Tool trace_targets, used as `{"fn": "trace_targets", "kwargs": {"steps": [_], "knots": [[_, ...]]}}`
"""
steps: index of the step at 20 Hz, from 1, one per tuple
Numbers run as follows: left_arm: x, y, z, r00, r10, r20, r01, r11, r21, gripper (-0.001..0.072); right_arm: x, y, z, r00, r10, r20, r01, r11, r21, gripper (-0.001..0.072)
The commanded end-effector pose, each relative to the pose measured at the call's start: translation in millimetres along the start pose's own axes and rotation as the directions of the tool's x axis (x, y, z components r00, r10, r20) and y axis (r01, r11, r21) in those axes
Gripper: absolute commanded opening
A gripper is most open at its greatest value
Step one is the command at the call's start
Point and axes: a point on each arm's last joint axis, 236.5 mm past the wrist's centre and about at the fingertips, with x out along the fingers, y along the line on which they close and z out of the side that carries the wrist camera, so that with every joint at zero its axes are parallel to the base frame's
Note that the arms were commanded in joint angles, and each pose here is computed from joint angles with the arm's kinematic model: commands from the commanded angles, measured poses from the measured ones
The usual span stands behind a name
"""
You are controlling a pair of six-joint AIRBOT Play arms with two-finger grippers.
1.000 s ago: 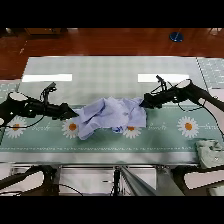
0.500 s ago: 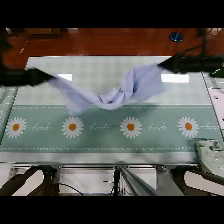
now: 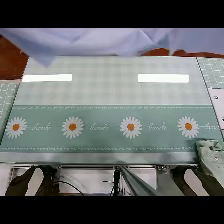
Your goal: Fold the shirts.
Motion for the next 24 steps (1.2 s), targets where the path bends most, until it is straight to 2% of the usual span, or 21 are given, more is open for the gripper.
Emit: {"fn": "trace_targets", "kwargs": {"steps": [1, 4, 7, 10, 14, 16, 18, 20, 22, 24], "knots": [[-57, -14, 11, 0.986, 0.167, 0.028, -0.168, 0.985, 0.049, 0.0026, -47, 33, 12, 0.993, -0.111, 0.026, 0.113, 0.990, -0.083, 0.0033], [-93, -29, -10, 0.970, 0.241, -0.028, -0.240, 0.969, 0.052, 0.0026, -79, 42, -9, 0.974, -0.223, -0.035, 0.218, 0.969, -0.117, 0.0034], [-106, -45, -42, 0.965, 0.220, -0.147, -0.214, 0.975, 0.053, 0.0026, -102, 41, -35, 0.945, -0.304, -0.122, 0.285, 0.946, -0.153, 0.0033], [-99, -41, -96, 0.919, 0.164, -0.359, -0.184, 0.983, -0.023, 0.0026, -113, 5, -78, 0.857, -0.407, -0.316, 0.374, 0.913, -0.161, 0.0033], [-63, -15, -190, 0.814, 0.036, -0.580, -0.193, 0.958, -0.213, 0.0025, -83, -35, -137, 0.787, -0.317, -0.529, 0.348, 0.936, -0.043, 0.0033], [-38, 2, -250, 0.757, -0.036, -0.652, -0.233, 0.918, -0.321, 0.0024, -63, -65, -183, 0.715, -0.251, -0.653, 0.362, 0.932, 0.038, 0.0033], [-16, -1, -304, 0.721, -0.158, -0.675, -0.239, 0.857, -0.456, 0.0024, -38, -93, -231, 0.645, -0.178, -0.743, 0.378, 0.920, 0.108, 0.0033], [5, -3, -340, 0.727, -0.233, -0.646, -0.250, 0.786, -0.565, 0.0024, -7, -107, -279, 0.582, -0.091, -0.808, 0.366, 0.917, 0.161, 0.0033], [22, 8, -366, 0.741, -0.229, -0.632, -0.289, 0.740, -0.608, 0.0025, 28, -113, -316, 0.542, -0.028, -0.840, 0.313, 0.934, 0.171, 0.0033], [37, 26, -381, 0.748, -0.202, -0.632, -0.331, 0.712, -0.619, 0.0025, 64, -117, -344, 0.537, -0.001, -0.843, 0.277, 0.945, 0.175, 0.0034]]}}
